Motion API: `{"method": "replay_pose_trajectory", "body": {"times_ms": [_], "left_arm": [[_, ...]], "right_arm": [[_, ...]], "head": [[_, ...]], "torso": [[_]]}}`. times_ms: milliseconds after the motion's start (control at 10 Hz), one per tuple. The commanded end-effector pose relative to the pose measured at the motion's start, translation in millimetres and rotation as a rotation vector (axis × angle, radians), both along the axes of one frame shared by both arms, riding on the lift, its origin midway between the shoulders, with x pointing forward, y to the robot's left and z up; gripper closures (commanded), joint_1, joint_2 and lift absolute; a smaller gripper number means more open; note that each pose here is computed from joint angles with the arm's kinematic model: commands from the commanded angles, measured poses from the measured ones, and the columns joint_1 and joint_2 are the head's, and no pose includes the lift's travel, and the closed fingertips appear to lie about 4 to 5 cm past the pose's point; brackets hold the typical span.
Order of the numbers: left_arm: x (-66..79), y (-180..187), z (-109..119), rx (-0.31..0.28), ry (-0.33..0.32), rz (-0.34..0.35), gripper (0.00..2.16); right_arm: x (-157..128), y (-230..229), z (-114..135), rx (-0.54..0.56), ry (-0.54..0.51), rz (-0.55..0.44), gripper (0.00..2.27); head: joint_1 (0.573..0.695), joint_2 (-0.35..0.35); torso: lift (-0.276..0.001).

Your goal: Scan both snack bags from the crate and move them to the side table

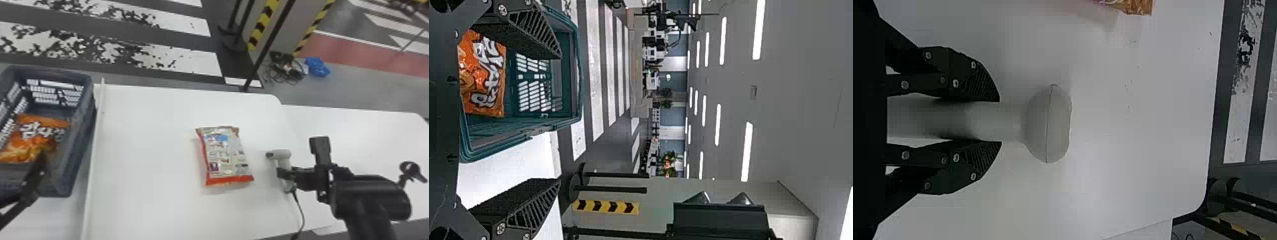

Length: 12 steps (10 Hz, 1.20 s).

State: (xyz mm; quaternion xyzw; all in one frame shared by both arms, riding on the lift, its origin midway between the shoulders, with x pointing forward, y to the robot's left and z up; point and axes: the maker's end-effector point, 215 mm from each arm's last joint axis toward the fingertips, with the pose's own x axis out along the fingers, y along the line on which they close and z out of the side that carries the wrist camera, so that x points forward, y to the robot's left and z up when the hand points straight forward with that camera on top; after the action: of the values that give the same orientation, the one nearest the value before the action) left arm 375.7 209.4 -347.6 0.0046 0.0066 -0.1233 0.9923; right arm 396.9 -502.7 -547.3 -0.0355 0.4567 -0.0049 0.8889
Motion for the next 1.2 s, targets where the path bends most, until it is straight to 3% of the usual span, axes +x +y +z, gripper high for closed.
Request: {"method": "replay_pose_trajectory", "body": {"times_ms": [0, 300, 700, 1100], "left_arm": [[-0.1, -1.4, 0.0, -0.002, 0.0, -0.002, 0.12], [-0.1, -1.4, 0.0, -0.002, 0.0, -0.002, 0.12], [-0.9, -0.9, -4.9, -0.002, 0.009, -0.001, 0.12], [-1.1, -0.5, -8.4, -0.002, 0.015, 0.0, 0.12]], "right_arm": [[-3.3, -1.1, -2.3, 0.003, 0.017, -0.012, 2.23], [-6.3, 2.0, 9.9, 0.041, -0.008, -0.039, 2.25], [-26.1, 55.4, 39.2, 0.135, -0.04, 0.001, 2.25], [-26.5, 105.4, 61.8, 0.248, -0.059, 0.059, 2.25]], "head": [[0.695, -0.35], [0.695, -0.35], [0.695, -0.35], [0.695, -0.317]], "torso": [[-0.075], [-0.075], [-0.075], [-0.075]]}}
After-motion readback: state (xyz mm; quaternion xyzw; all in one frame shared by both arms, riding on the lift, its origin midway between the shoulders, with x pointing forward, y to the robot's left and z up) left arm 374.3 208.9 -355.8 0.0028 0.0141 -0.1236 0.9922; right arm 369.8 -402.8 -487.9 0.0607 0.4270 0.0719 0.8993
